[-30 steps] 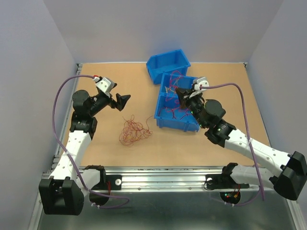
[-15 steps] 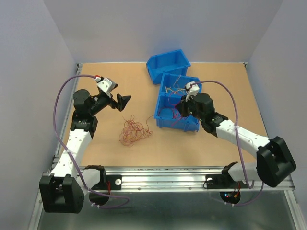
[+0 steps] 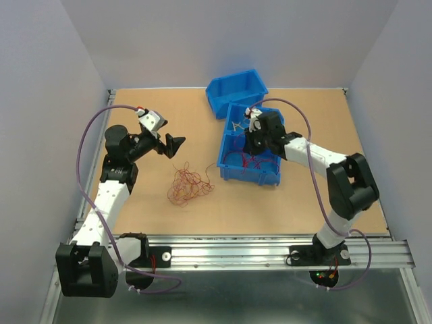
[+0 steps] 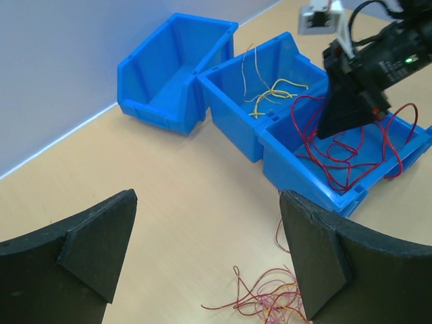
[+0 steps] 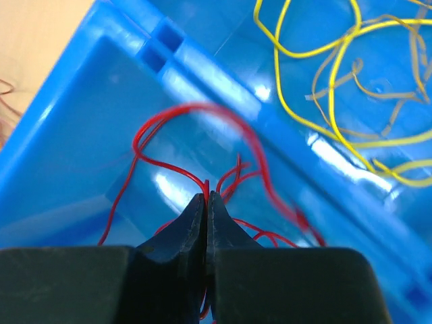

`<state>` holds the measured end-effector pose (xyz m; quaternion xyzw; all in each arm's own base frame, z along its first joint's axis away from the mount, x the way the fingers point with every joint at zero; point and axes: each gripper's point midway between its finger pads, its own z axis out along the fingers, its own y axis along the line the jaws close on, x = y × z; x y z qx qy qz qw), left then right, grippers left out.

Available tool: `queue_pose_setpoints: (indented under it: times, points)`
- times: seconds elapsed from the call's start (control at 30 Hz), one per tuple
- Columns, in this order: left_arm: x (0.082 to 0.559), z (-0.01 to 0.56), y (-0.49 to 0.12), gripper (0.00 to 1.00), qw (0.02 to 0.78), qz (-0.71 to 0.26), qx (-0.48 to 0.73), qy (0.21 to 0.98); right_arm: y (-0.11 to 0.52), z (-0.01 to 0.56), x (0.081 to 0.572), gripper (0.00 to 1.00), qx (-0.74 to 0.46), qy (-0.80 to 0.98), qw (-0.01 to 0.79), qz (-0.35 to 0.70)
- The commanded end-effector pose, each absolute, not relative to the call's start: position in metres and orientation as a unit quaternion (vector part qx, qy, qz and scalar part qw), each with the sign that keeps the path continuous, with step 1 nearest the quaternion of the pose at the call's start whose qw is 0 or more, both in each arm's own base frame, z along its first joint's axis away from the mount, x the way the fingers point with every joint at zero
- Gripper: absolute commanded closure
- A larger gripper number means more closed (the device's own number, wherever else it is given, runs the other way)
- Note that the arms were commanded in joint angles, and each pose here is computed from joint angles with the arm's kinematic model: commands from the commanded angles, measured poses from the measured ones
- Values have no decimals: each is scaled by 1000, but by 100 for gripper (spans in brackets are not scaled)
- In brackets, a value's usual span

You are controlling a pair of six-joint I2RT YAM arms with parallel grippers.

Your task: Untangle the cables

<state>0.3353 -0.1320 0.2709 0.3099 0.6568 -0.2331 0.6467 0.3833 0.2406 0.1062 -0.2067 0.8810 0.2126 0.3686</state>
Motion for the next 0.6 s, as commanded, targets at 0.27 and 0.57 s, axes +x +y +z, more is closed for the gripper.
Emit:
queue_pose_setpoints:
  times: [0.27,0.57]
  points:
    - [336,279,-134,1,656,-230,334,637,245,38,392,96,-262,908,277,176]
    - [336,277,-135,1,654,-228,339,637,243,57,394,91,-259,903,303,158]
